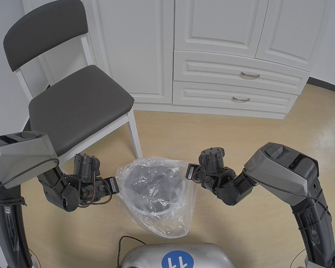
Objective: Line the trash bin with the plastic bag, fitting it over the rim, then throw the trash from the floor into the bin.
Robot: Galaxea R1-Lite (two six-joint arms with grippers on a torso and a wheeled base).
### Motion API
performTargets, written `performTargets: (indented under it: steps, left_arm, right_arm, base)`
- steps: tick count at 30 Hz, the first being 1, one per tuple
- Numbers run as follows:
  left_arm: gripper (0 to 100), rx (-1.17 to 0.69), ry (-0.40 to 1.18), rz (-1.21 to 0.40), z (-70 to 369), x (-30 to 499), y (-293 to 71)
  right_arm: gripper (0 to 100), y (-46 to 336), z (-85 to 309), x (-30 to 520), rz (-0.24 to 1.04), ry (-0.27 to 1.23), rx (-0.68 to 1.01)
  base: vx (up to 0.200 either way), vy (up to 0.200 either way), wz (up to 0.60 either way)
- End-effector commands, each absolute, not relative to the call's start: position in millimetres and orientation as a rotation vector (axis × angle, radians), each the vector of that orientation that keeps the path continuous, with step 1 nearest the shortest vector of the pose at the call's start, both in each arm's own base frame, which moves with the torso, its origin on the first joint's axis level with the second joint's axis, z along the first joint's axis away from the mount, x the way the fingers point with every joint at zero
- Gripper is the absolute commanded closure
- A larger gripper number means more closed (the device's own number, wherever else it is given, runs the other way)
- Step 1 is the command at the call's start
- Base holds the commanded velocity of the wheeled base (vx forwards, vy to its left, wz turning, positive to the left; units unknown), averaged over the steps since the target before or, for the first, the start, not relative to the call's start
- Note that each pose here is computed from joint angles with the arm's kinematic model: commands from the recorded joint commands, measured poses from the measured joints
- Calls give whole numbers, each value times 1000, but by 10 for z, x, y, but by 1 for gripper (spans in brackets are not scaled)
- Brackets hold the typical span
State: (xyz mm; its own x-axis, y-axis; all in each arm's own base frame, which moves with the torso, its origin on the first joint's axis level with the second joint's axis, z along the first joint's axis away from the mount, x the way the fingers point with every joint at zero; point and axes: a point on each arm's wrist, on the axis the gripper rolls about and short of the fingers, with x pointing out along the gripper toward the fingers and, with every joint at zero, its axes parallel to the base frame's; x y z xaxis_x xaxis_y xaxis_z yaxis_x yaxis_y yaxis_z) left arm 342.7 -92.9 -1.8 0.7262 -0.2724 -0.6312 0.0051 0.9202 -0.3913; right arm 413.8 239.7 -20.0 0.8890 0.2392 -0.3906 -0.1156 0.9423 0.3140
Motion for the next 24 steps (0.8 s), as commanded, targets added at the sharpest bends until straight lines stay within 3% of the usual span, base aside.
performTargets:
  steps: [1, 7, 24]
  left_arm:
    - [100, -370, 748, -160, -25, 3422, -925]
    - [100, -371, 741, -160, -15, 3426, -926]
    - [100, -382, 709, -174, 10, 3434, -951]
  right_arm:
    - [100, 2402, -231, 4145, 186, 443, 288]
    - [100, 2436, -220, 4216, 189, 394, 372]
    - [100, 2300, -347, 4371, 152, 393, 376]
  base:
    - [0, 0, 0]
    - [0, 0, 0]
    - [0, 0, 0]
